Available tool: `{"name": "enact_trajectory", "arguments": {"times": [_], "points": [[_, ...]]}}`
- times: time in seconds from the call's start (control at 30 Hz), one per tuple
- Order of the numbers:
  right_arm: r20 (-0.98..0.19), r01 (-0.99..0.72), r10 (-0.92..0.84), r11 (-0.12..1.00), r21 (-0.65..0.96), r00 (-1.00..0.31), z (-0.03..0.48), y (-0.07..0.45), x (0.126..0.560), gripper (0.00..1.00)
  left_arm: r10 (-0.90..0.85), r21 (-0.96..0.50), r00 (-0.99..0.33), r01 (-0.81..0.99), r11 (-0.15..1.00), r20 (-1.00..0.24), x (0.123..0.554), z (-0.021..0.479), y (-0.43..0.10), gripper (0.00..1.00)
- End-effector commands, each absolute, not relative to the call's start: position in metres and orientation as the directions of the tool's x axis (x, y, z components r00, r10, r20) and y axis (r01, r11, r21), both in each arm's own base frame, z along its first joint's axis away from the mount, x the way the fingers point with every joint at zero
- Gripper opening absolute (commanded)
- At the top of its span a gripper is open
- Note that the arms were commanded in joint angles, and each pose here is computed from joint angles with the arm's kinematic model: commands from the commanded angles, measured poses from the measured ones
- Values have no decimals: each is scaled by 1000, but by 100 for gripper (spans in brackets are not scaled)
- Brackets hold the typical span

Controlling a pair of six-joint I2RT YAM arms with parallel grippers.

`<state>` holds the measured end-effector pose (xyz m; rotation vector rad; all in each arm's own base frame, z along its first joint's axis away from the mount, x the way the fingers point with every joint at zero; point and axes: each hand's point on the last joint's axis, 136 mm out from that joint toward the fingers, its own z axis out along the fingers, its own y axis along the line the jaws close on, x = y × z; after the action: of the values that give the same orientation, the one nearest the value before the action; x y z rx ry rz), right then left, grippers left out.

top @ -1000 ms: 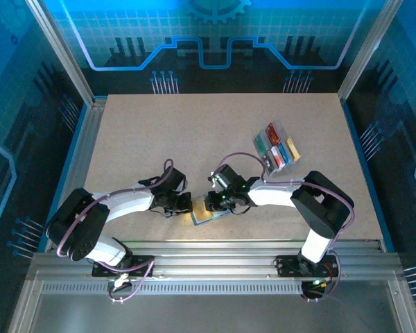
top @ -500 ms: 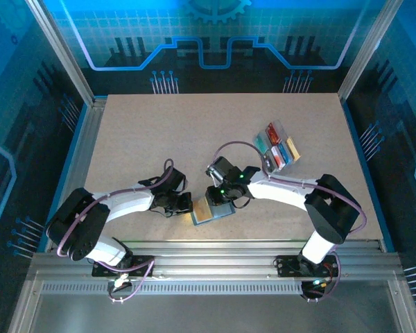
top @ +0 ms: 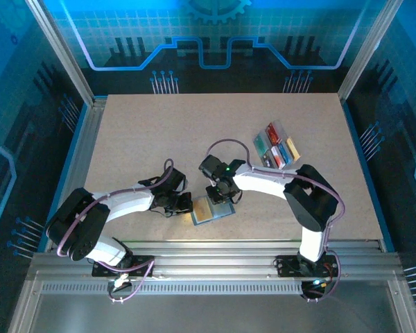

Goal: Put the credit cards into the card holder

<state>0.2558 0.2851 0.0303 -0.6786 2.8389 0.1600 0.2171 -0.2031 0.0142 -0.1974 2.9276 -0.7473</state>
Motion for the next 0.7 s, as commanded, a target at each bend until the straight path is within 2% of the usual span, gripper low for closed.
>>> {"name": "enact_trajectory", "arguments": {"times": [0.0,0.2,0.33,0.47,0.57,0.63,0.67], "points": [[-192,-463,-449,886,30,-873,18,278,253,36,-147,-457,-987,-104,883,-61,210,0,-197,0],[-152,-448,-444,894,-4,-883,1,270,246,36,-149,-458,-987,-104,883,-64,211,1,-197,0],[-122,-442,-439,897,1,-890,-10,269,238,32,-148,-458,-987,-103,883,-64,211,0,-197,0],[-136,-437,-432,899,15,-892,-6,271,237,22,-147,-453,-987,-103,885,-63,210,-1,-196,0],[-168,-444,-437,896,5,-884,7,273,243,12,-144,-444,-988,-102,890,-62,209,-5,-194,0],[-183,-456,-448,890,3,-875,15,275,246,1,-140,-439,-988,-101,893,-58,209,-8,-194,0],[-187,-461,-453,887,3,-872,17,277,247,0,-141,-438,-989,-102,893,-56,209,-10,-194,0]]}}
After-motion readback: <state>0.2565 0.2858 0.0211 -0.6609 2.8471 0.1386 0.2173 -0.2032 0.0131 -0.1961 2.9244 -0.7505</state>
